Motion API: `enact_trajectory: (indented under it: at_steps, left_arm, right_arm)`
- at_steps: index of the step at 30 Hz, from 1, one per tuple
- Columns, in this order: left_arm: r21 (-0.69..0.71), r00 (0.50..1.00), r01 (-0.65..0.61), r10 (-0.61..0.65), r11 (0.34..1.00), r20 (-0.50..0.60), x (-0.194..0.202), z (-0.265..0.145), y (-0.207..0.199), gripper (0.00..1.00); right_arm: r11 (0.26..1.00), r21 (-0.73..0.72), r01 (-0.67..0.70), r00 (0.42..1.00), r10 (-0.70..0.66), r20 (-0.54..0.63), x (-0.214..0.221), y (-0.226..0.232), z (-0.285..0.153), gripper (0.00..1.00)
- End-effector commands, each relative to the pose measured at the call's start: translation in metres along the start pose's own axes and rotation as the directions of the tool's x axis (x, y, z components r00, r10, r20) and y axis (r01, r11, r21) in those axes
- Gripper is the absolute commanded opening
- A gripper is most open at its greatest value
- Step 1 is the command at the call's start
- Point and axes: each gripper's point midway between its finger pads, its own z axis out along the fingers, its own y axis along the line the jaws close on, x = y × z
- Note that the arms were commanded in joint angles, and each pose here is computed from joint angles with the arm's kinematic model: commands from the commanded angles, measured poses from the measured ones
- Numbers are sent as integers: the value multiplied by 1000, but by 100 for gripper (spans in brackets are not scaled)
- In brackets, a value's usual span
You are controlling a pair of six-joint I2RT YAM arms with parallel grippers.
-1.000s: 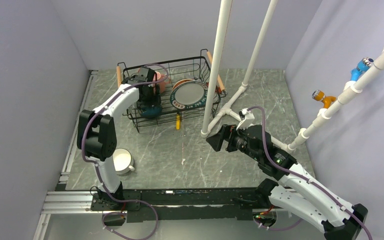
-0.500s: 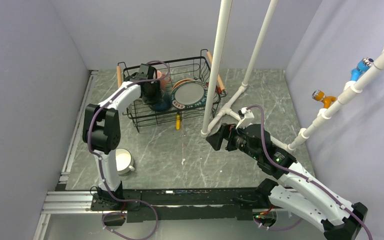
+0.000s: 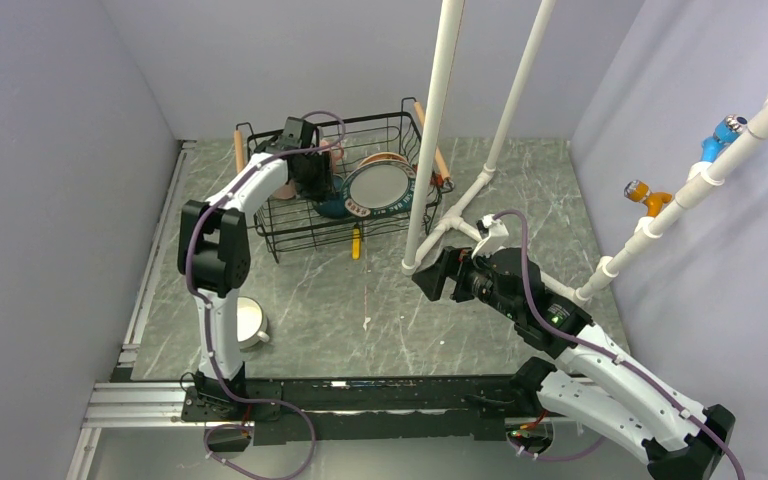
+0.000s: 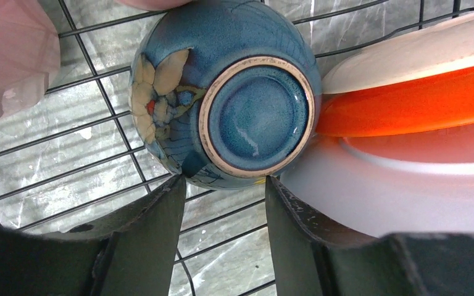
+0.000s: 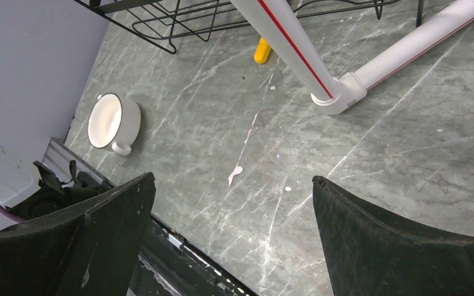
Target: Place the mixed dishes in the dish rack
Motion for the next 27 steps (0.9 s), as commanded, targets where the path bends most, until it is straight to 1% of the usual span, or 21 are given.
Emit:
enact_trajectory:
  at_steps: [1,6,9,11,13,17,19,22,23,27]
  left_arm:
    - [69,988,-48,37,996,151,-38,-31,-15,58]
    - [55,980,-57,46,997,194,-36,-79,-14,68]
    - [44,967,-63,50,997,249,-35,-121,-11,76]
    - [51,965,-63,48,997,259,-24,-147,-9,82]
    - [83,958,-76,50,994,284,-10,-176,-12,86]
    - [168,937,-129,65,977,342,30,-228,-19,92]
    - [190,933,-141,66,972,354,54,-249,-18,93]
    - [203,922,-142,55,969,384,91,-279,-10,99]
    - [208,908,-144,46,967,416,103,-293,-8,99]
    - [180,886,-98,4,979,463,143,-315,13,99]
  right_arm:
    - [999,-37,-1,998,3,64,-24,14,-6,99]
    - [999,-47,-3,998,6,65,-22,15,-3,99]
    - [998,-58,-5,999,8,52,-21,18,-2,99]
    - [998,-67,-6,999,9,50,-19,18,-1,99]
    - [997,-71,-7,999,10,46,-15,17,1,99]
    - [998,-60,-23,999,25,29,-11,15,5,99]
    - [995,-98,-33,999,33,4,-5,21,6,99]
    - [990,-132,-54,998,50,-30,6,25,12,99]
    - [988,-140,-64,997,58,-52,12,26,14,99]
    - [986,-151,-66,992,48,-119,36,37,25,99]
